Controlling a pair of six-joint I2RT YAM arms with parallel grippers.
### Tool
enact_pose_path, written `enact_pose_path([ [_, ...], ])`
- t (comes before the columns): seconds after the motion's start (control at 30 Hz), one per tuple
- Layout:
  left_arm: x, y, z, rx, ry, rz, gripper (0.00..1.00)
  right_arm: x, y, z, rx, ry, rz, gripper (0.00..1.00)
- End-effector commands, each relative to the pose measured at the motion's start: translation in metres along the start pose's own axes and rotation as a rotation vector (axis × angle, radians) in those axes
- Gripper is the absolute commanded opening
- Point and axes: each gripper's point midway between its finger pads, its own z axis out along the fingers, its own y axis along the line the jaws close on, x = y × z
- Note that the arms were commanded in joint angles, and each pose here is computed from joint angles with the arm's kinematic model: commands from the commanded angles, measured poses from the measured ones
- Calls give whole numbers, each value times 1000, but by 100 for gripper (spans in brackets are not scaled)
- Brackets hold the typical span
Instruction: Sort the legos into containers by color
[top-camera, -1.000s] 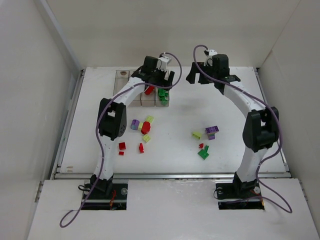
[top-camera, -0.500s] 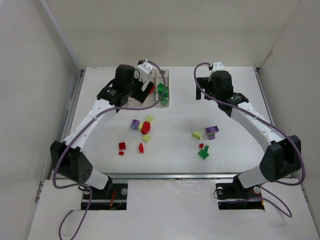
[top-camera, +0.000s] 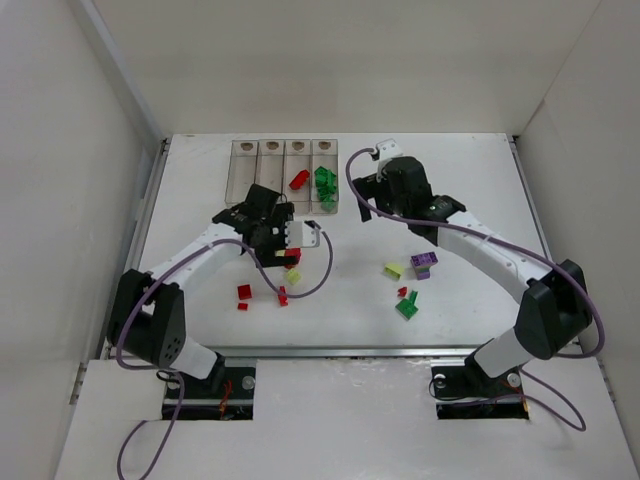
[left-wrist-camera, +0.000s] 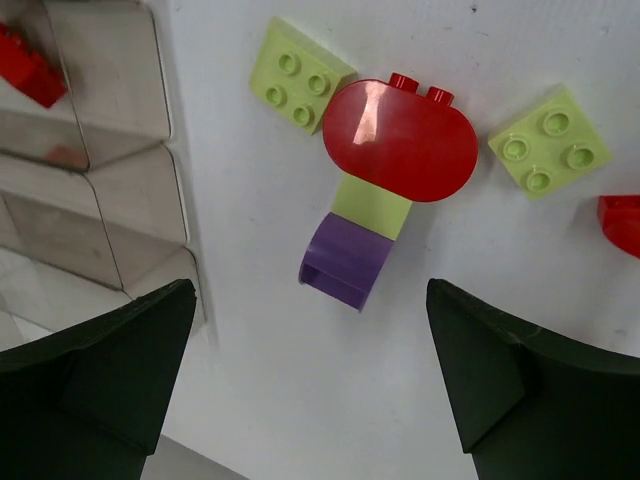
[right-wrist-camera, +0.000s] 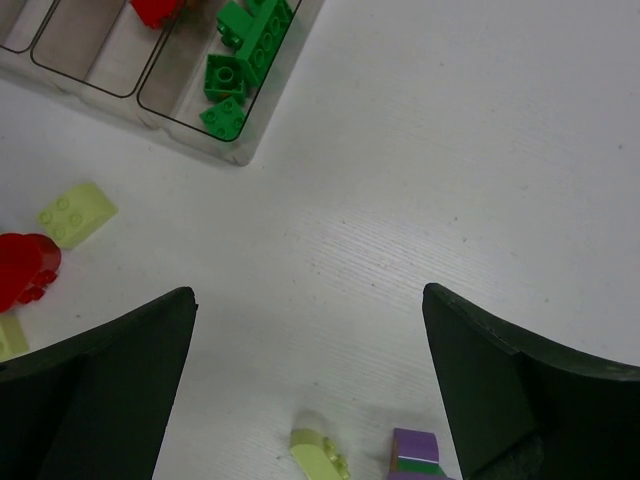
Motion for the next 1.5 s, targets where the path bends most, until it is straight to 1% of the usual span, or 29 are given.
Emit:
enact_pose_path([
  [0.0, -11, 3, 6, 84, -78, 258, 100, -34, 2, -7, -18, -100, 7, 100],
  [0.07, -5, -9, 15, 146, -68, 280, 100, -27, -3, -8, 5, -90, 6, 100],
  [0.2, -1, -23, 32, 209, -50, 259, 100, -27, -5, -8, 15, -91, -3, 100],
  [0.23, -4, -17, 33, 202, -53, 261, 100, -24, -4, -4, 16, -79, -5, 100],
  [0.33, -1, -25, 38, 248, -44, 240, 99, -24, -2, -2, 5, -77, -6, 100],
  [0.37, -1, -25, 38, 248, -43, 231, 97, -28, 0, -3, -6, -85, -5, 100],
  [0.5, 1, -27, 47, 254, -37, 203, 83, -26, 2, 2, -15, -75, -16, 100],
  [0.53, 1, -27, 47, 254, -37, 203, 74, -26, 2, 2, -15, -75, -16, 100],
  [0.6, 2, -28, 48, 267, -30, 188, 65, -31, 4, 1, -24, -83, -15, 100],
  [0.63, 3, -31, 47, 276, -26, 186, 57, -31, 4, 1, -24, -83, -15, 100],
  [0.67, 3, -31, 47, 276, -26, 186, 57, -31, 4, 1, -24, -83, -15, 100],
  [0.7, 2, -29, 45, 268, -30, 187, 49, -31, 4, 1, -24, -83, -15, 100],
  [0.8, 2, -37, 42, 293, -39, 181, 36, -31, 6, 1, -34, -83, -6, 100],
  [0.83, 2, -37, 42, 293, -39, 181, 29, -31, 6, 1, -34, -83, -6, 100],
  [0.93, -2, -35, 34, 298, -48, 122, 22, -32, 6, -2, -34, -84, 3, 100],
  [0.97, -3, -34, 28, 301, -43, 100, 16, -32, 6, -2, -34, -84, 3, 100],
  [1.03, -7, -28, 20, 288, -51, 45, 10, -36, 4, -9, -27, -95, 30, 100],
  [1.1, -14, -11, 5, 248, -86, -39, 7, -40, 4, -14, -28, -108, 47, 100],
  [1.13, -14, -3, -6, 223, -101, -80, 4, -46, 4, -20, -30, -121, 66, 100],
  [1.17, -24, 8, -15, 206, -146, -108, 3, -46, 2, -19, -36, -120, 70, 100],
  [1.2, -28, 10, -24, 203, -162, -171, 3, -53, 5, -23, -72, -135, 87, 100],
  [1.23, -35, 18, -33, 180, -194, -201, 0, -62, 10, -27, -106, -151, 87, 100],
  [1.27, -45, 28, -44, 160, -240, -230, 0, -65, 11, -29, -131, -150, 103, 100],
  [1.3, -51, 31, -50, 153, -262, -258, 0, -69, 26, -34, -219, -148, 110, 100],
  [1.33, -58, 32, -56, 154, -283, -307, 0, -79, 30, -36, -262, -162, 112, 100],
  [1.37, -64, 35, -64, 146, -308, -325, 0, -81, 40, -35, -314, -153, 134, 100],
  [1.4, -70, 39, -69, 139, -328, -349, 0, -91, 55, -42, -421, -161, 138, 100],
  [1.43, -74, 45, -72, 125, -340, -371, 0, -90, 66, -42, -480, -155, 148, 100],
  [1.47, -76, 47, -74, 121, -344, -395, 0, -102, 75, -47, -537, -171, 156, 100],
])
